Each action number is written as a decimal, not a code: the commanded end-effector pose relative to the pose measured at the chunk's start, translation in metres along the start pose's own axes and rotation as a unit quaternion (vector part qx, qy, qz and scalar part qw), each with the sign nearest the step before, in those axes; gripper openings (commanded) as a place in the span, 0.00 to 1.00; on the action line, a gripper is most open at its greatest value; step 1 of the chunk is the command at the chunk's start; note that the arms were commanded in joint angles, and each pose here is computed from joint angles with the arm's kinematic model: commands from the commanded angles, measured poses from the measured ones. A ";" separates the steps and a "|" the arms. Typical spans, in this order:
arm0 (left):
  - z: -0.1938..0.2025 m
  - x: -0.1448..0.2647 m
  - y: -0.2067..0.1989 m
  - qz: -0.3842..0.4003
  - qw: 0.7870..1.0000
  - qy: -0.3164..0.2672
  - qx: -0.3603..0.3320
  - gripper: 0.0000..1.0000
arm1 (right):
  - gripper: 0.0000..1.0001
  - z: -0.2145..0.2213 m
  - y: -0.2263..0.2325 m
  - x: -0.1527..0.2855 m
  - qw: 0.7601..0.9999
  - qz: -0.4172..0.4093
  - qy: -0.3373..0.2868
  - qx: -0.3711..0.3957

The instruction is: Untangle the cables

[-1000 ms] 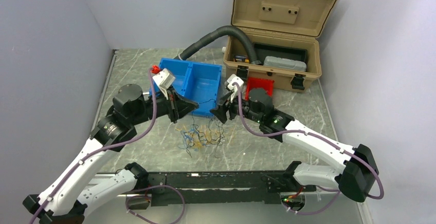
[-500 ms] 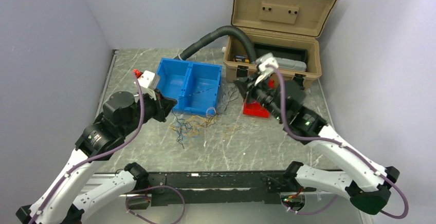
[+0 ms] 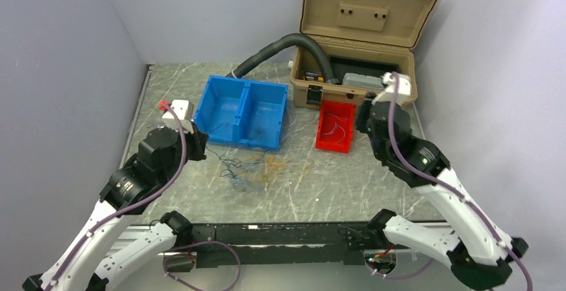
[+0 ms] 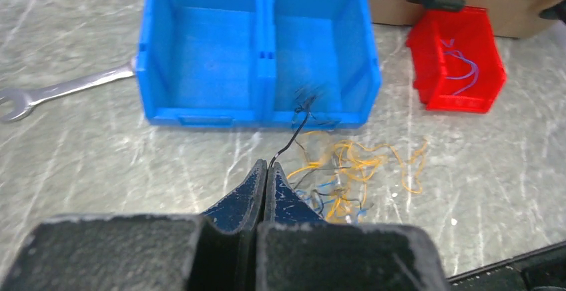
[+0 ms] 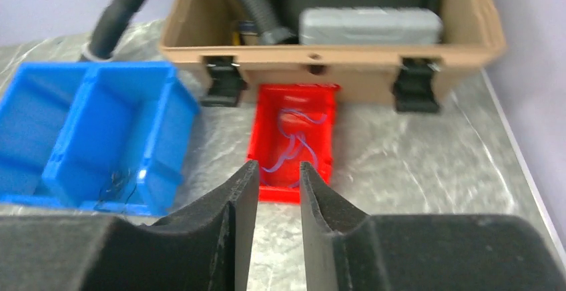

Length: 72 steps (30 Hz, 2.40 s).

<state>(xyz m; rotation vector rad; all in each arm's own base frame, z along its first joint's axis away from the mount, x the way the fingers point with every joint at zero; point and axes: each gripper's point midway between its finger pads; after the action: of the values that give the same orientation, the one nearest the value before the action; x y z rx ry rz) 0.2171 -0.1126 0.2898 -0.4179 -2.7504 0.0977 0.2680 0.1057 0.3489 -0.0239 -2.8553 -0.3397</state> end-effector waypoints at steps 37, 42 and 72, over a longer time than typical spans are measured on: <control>-0.054 0.083 -0.124 0.401 0.904 -0.123 -0.088 0.00 | 0.95 0.233 0.203 0.031 0.864 -0.449 0.210 -0.087; -0.042 0.068 -0.117 0.377 0.916 -0.102 -0.092 0.00 | 0.95 0.241 0.201 0.034 0.866 -0.439 0.213 -0.110; -0.026 0.002 -0.056 0.182 0.967 -0.091 -0.150 0.00 | 0.82 0.332 0.199 0.003 0.906 -0.262 0.297 -0.150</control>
<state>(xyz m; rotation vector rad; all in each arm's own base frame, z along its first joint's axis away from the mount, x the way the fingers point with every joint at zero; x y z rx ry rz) 0.2010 -0.1757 0.3028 -1.1110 -2.7091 -0.2092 0.1824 0.3534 0.0729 0.6948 -2.1465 -0.6712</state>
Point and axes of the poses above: each gripper's point midway between its finger pads, its own x axis back along the fingers, its own y axis along the line the jaws close on, z = x × y, and after that the axes turned 6 degrees about -x, right-handed
